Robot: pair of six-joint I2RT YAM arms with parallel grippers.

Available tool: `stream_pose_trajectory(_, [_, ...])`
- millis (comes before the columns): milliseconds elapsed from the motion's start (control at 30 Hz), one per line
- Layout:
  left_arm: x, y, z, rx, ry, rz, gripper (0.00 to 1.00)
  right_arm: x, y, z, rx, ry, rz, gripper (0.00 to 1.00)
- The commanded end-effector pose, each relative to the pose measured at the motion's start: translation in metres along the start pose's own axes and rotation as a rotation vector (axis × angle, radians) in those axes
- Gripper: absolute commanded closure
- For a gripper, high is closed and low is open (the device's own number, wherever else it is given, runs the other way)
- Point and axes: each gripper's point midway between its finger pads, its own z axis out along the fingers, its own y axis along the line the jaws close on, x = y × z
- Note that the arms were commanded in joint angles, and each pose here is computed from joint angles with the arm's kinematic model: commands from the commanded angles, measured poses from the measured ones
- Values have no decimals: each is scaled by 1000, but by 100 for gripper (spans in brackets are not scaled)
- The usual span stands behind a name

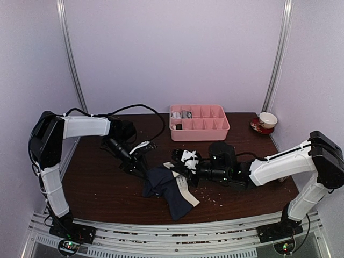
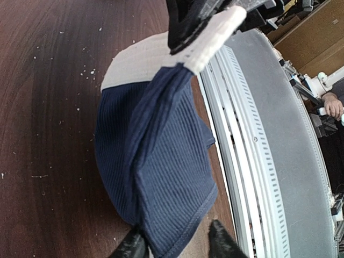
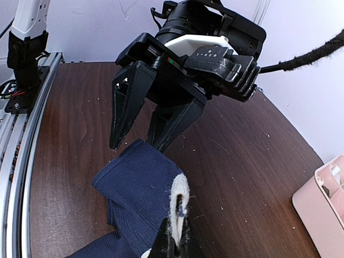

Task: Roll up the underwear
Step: Pick up the underwear from the center of the board.

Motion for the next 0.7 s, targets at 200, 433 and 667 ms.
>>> stream_pose_trajectory(200, [10, 13, 1, -43, 38, -39, 79, -9, -10, -4, 44, -18, -15, 100])
stream_pose_trajectory(433, [10, 16, -4, -83, 62, -33, 100, -19, -14, -9, 63, -46, -11, 100])
stream_pose_trajectory(667, [-45, 28, -43, -417, 122, 186, 100, -53, -29, -17, 112, -117, 6, 100])
